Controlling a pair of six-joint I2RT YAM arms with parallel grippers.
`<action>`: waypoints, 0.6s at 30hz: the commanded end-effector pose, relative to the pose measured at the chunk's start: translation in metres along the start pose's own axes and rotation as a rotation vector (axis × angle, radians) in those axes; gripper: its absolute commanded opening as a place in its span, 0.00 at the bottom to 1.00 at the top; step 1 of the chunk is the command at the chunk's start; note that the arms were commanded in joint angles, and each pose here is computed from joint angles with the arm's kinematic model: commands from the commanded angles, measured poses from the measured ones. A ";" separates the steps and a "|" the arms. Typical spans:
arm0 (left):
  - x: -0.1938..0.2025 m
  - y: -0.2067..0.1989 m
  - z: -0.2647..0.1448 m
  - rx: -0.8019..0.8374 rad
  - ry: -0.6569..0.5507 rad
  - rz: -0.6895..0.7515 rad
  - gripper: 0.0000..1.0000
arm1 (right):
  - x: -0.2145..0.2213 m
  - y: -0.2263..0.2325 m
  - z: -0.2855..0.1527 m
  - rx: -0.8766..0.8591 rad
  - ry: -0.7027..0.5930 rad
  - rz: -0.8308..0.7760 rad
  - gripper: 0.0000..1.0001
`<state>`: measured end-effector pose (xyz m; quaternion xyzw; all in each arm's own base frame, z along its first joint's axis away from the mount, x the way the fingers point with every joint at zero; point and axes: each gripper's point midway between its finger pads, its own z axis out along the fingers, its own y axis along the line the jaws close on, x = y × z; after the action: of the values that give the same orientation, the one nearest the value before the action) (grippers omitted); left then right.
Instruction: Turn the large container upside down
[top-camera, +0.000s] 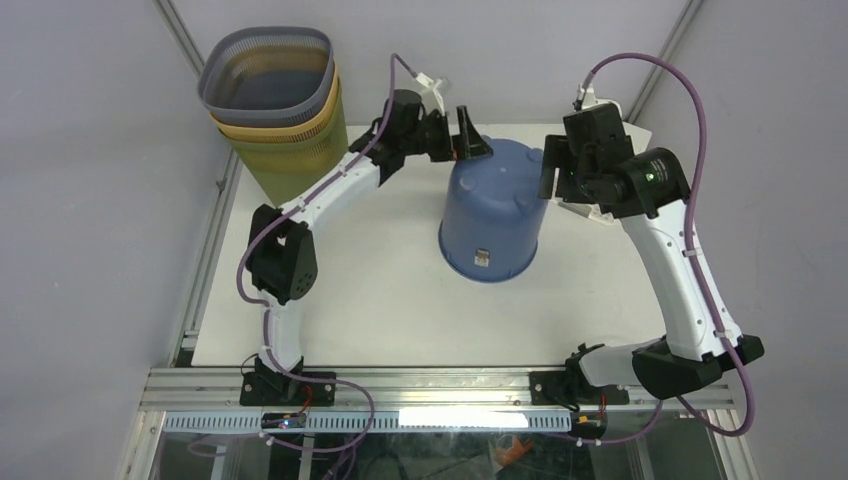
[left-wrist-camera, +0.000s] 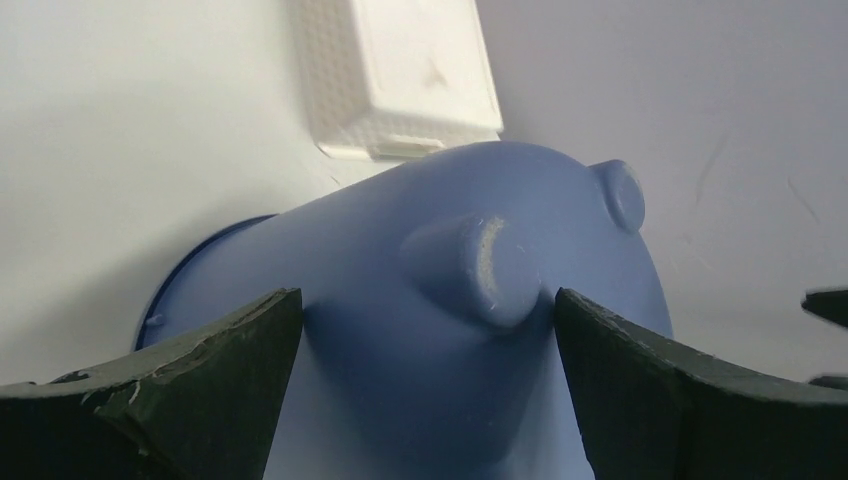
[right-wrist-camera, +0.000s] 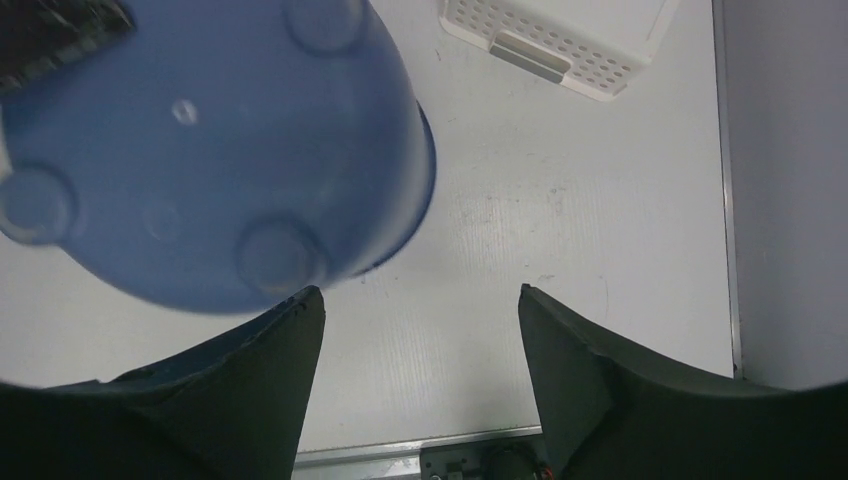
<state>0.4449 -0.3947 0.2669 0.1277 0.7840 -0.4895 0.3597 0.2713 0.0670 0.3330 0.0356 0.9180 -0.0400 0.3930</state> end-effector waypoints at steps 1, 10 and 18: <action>0.055 -0.055 0.005 -0.028 0.042 -0.055 0.99 | -0.024 0.000 -0.027 -0.077 -0.084 0.059 0.75; 0.034 -0.111 -0.008 0.031 -0.030 -0.063 0.99 | -0.043 0.032 -0.077 -0.372 -0.191 0.031 0.74; -0.076 -0.130 -0.111 -0.063 -0.247 0.071 0.99 | -0.004 0.084 -0.106 -0.763 -0.127 -0.073 0.75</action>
<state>0.3857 -0.4178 0.3080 0.0876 0.8054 -0.4691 0.3517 0.2271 0.1238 0.4032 -0.0643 0.8682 0.1902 0.4538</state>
